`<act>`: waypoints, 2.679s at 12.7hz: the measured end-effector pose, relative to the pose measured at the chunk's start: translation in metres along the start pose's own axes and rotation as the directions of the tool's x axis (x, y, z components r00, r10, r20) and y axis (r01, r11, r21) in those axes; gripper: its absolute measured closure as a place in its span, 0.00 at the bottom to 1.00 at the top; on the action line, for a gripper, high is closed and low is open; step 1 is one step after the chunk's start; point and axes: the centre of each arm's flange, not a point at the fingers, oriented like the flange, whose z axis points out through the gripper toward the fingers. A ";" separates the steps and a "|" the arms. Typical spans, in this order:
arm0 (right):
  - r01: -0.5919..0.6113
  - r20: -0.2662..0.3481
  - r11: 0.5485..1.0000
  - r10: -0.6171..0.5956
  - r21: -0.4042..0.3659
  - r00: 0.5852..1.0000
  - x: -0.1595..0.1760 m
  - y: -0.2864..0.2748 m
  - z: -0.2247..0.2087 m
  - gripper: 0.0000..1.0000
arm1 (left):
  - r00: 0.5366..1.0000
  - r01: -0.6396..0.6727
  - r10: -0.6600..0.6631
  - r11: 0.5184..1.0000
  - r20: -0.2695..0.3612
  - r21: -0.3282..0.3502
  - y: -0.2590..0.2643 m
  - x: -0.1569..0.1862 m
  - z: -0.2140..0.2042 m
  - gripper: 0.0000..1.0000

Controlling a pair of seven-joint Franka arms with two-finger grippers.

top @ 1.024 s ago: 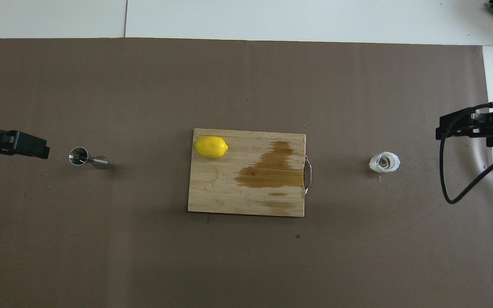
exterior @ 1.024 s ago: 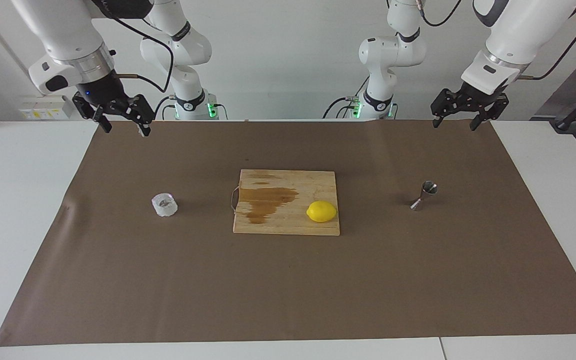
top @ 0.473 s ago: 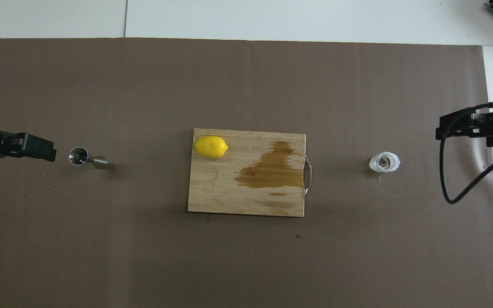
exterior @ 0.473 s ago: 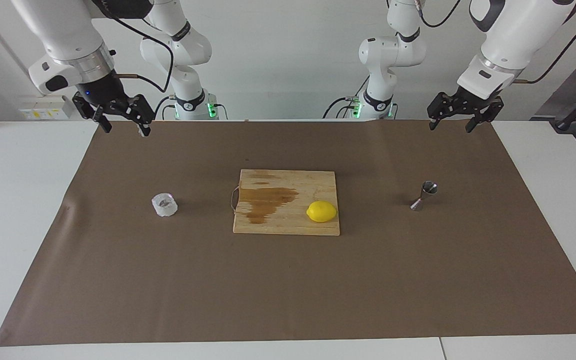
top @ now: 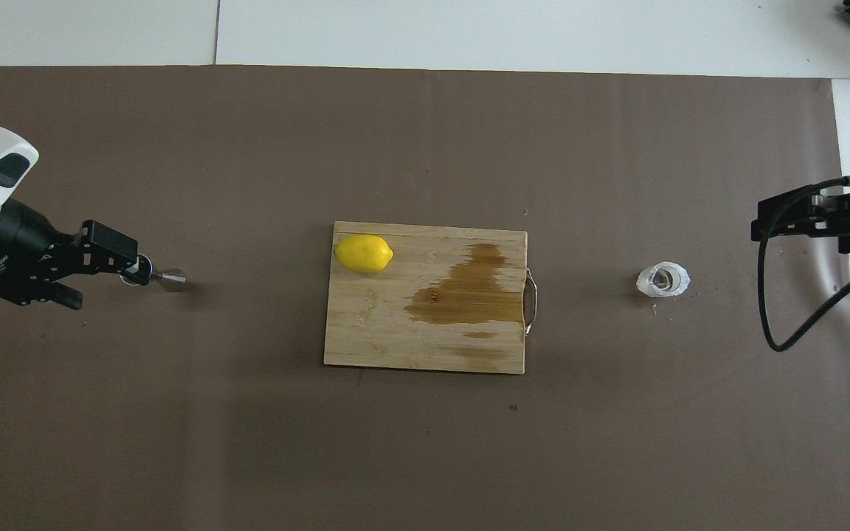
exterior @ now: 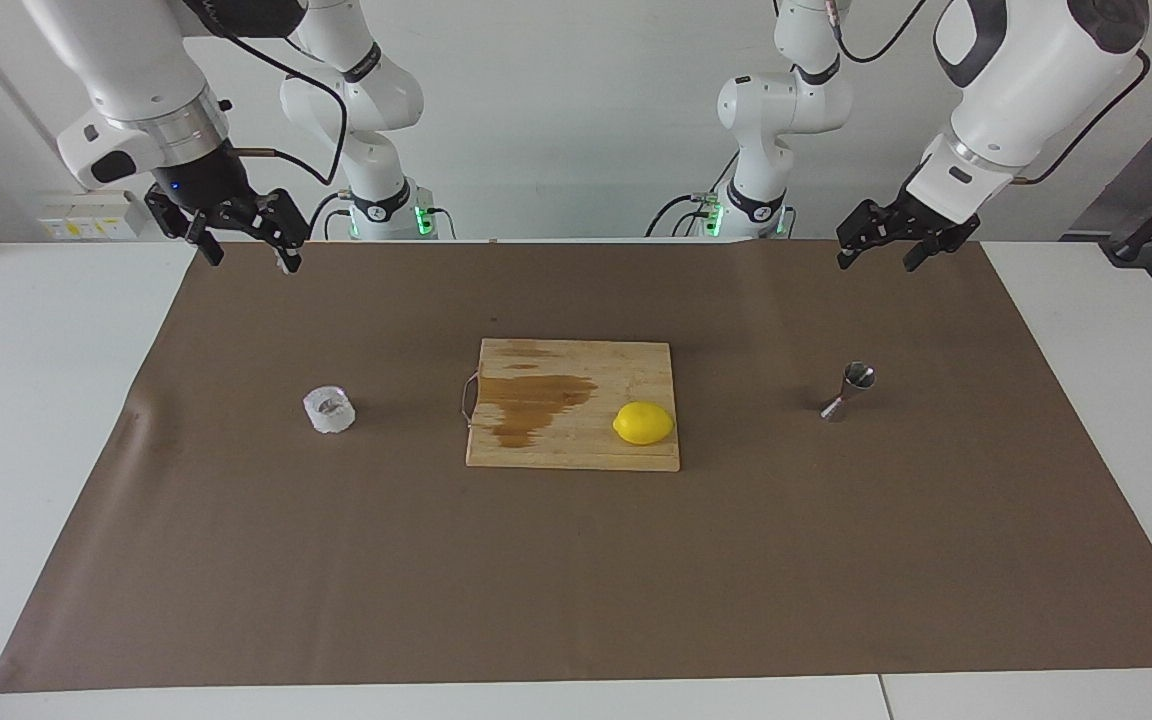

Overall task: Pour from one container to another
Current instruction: 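Move the left gripper toward the small metal cup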

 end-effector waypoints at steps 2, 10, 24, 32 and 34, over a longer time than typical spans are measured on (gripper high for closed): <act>0.000 0.000 1.000 0.000 0.000 1.000 0.000 0.000 0.000 0.00 | 0.995 0.081 -0.075 0.993 0.071 -0.080 -0.021 0.024 0.018 0.00; 0.000 0.000 1.000 0.000 0.000 1.000 0.000 0.000 0.000 0.00 | 0.797 0.497 -0.405 0.861 0.449 -0.105 -0.087 0.064 0.073 0.00; 0.000 0.000 1.000 0.000 0.000 1.000 0.000 0.000 0.000 0.00 | 0.552 0.767 -0.538 0.627 0.637 -0.134 -0.130 0.138 0.088 0.00; 0.000 0.000 1.000 0.000 0.000 1.000 0.000 0.000 0.000 0.00 | 0.552 0.739 -0.488 0.662 0.676 -0.125 -0.129 0.163 0.118 0.00; 0.000 0.000 1.000 0.000 0.000 1.000 0.000 0.000 0.000 0.00 | 0.559 0.720 -0.499 0.689 0.662 -0.089 -0.133 0.163 0.124 0.00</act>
